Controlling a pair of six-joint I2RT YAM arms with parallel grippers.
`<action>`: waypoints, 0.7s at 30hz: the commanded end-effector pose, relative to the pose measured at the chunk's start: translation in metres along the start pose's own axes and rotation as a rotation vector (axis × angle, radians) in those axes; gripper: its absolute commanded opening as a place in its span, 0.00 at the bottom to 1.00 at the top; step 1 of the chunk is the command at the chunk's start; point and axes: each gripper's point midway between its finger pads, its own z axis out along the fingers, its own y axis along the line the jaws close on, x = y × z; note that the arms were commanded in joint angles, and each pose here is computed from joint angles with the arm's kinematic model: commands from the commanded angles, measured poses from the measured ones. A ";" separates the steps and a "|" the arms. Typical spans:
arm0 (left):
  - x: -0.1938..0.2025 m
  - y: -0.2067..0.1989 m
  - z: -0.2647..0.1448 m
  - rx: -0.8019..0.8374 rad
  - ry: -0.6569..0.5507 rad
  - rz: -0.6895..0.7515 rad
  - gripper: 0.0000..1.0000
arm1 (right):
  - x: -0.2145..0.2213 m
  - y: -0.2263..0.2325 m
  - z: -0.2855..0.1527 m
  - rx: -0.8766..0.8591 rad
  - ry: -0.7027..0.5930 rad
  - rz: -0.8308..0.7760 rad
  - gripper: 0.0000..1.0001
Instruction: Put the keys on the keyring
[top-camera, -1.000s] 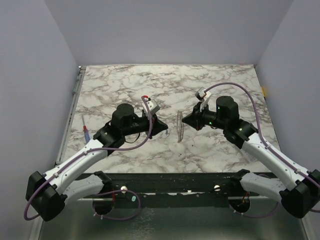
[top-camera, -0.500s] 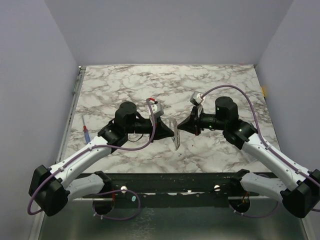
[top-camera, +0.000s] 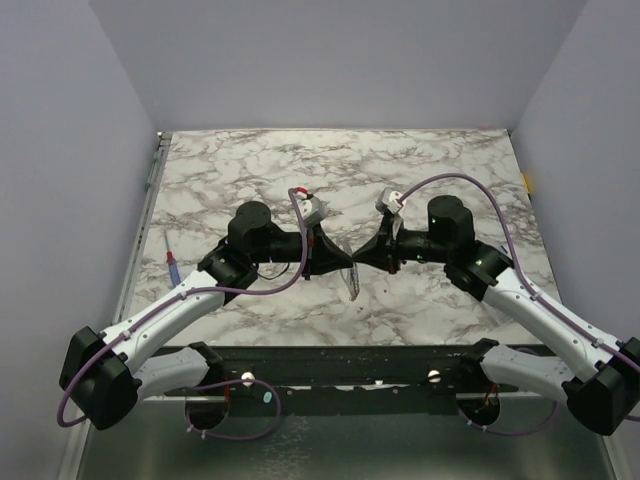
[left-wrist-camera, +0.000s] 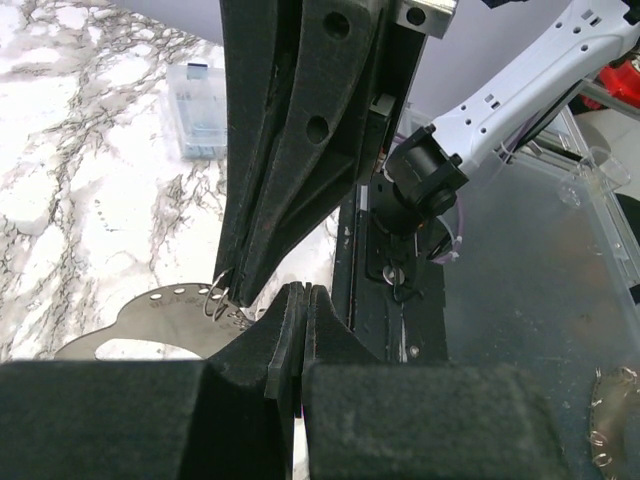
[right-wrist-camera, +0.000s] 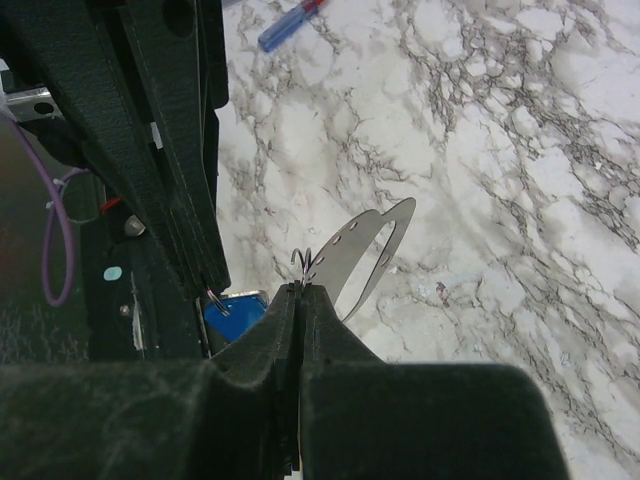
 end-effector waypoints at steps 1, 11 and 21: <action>-0.024 -0.002 0.001 -0.008 -0.059 0.021 0.00 | -0.004 0.007 0.001 -0.026 -0.022 -0.049 0.01; -0.023 0.008 -0.002 -0.047 -0.031 -0.012 0.00 | -0.001 0.013 0.000 -0.029 -0.012 -0.069 0.01; -0.014 0.015 -0.007 -0.075 0.001 -0.026 0.00 | -0.004 0.012 -0.003 -0.009 -0.016 -0.078 0.01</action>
